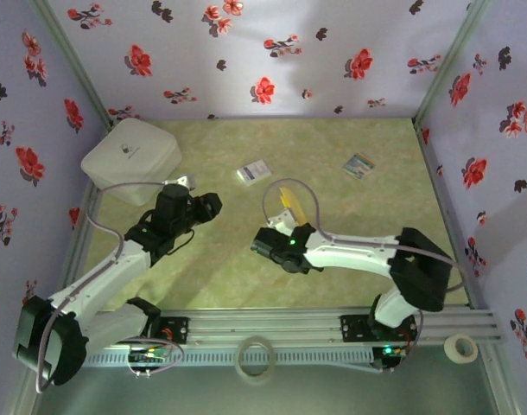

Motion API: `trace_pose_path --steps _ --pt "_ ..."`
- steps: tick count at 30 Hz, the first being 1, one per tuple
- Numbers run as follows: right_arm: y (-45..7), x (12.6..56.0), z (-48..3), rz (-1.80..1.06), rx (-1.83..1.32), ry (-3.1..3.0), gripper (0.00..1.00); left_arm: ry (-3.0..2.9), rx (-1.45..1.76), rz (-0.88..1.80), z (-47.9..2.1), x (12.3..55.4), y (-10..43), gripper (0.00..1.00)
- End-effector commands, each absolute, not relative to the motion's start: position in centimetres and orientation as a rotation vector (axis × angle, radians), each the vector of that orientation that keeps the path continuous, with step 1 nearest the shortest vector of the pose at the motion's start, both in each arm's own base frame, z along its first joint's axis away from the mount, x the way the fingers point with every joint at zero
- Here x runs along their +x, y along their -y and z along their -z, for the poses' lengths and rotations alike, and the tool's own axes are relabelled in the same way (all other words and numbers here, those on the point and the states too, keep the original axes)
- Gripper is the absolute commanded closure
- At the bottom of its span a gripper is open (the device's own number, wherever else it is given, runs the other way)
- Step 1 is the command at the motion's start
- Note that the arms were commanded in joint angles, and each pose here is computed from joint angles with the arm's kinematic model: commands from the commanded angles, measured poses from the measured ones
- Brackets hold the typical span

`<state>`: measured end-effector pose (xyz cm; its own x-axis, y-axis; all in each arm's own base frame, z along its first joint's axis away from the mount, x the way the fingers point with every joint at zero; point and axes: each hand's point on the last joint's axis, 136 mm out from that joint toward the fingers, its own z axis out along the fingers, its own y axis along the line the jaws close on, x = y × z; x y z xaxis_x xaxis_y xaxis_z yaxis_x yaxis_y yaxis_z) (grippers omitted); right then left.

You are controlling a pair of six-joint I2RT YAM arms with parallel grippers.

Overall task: Fold a paper plane with a square sheet of paper (pick it up from the middle)
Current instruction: Turn over the paper at the center of the table.

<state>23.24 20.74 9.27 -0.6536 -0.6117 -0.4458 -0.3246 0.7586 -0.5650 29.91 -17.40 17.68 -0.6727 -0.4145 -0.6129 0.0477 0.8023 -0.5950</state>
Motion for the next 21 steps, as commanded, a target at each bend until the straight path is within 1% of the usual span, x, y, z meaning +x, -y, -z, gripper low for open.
trace_pose_path --steps 1,5,7,10,11,15,16,21 --pt "-22.1 22.5 -8.5 0.618 -0.799 -2.328 0.98 -2.162 -0.297 0.755 -18.2 30.0 16.7 0.55" --pt "-24.0 20.4 -5.6 0.481 -0.883 -2.448 0.95 -2.173 -0.296 0.762 -18.0 29.9 16.7 0.56" --pt "-25.4 19.4 -4.8 0.346 -0.915 -2.503 0.91 -2.175 -0.302 0.769 -17.8 29.9 16.8 0.57" --pt "-26.7 18.8 -4.7 0.183 -0.898 -2.535 0.85 -2.178 -0.306 0.779 -17.7 29.9 16.9 0.57" --pt "-27.1 18.5 -4.9 0.116 -0.900 -2.550 0.82 -2.180 -0.305 0.780 -17.6 29.9 16.9 0.57" --pt "-27.4 18.7 -6.3 -0.135 -0.762 -2.583 0.57 -2.194 -0.298 0.798 -17.4 29.9 17.3 0.57" --pt "-27.2 19.1 -6.6 -0.202 -0.705 -2.590 0.55 -2.200 -0.295 0.801 -17.3 29.9 17.4 0.57" --pt "-26.1 20.8 -8.0 -0.576 -0.429 -2.594 0.53 -2.224 -0.283 0.850 -16.8 29.9 18.4 0.57"
